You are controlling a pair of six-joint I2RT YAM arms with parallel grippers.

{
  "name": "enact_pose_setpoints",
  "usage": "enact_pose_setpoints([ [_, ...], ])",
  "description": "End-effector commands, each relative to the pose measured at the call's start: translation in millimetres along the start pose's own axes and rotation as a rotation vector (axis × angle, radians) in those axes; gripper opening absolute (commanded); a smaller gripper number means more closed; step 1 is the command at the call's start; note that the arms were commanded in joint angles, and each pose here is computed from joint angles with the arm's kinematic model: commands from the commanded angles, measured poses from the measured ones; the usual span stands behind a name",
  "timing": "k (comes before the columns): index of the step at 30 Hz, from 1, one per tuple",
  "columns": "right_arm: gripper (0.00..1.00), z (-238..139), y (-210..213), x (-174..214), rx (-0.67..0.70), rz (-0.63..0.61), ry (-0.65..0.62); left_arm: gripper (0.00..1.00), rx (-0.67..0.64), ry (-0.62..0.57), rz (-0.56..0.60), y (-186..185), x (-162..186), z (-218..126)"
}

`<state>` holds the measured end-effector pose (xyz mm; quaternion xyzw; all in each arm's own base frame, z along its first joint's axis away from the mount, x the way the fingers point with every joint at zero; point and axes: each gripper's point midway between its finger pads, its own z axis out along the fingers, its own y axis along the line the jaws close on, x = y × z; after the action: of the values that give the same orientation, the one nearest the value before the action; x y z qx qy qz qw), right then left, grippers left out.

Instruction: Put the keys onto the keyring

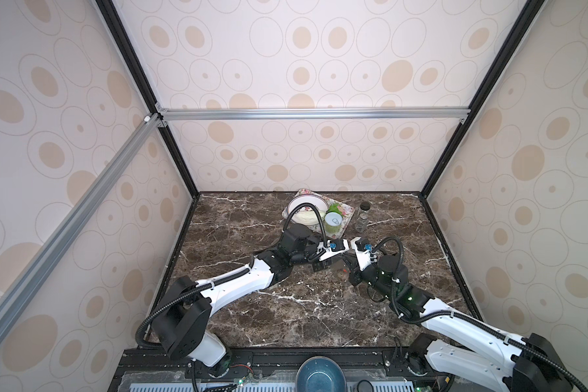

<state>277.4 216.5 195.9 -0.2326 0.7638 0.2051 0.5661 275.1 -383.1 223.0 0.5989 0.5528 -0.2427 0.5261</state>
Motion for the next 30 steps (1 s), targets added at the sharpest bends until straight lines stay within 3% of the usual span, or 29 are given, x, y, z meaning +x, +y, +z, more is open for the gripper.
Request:
enact_pose_setpoints([
  [1,0.0,-2.4,2.9,-24.5,-0.002,0.0,-0.074,0.4,-0.003,0.013,-0.01,5.8,-6.7,6.3],
  [10,0.0,-4.3,4.5,-27.2,-0.005,0.001,-0.078,0.47,-0.061,0.063,-0.006,15.6,3.9,9.0],
  [21,0.0,-9.2,4.4,-27.4,0.001,-0.004,-0.085,0.15,-0.131,0.053,-0.005,27.2,2.5,5.4],
  [27,0.0,-9.2,6.5,-27.4,-0.009,-0.005,-0.089,0.16,-0.12,0.046,0.007,24.7,0.5,4.9],
  [30,0.0,-8.9,7.3,-28.4,-0.012,-0.01,-0.087,0.25,-0.097,0.028,0.02,19.9,-2.0,4.9],
])
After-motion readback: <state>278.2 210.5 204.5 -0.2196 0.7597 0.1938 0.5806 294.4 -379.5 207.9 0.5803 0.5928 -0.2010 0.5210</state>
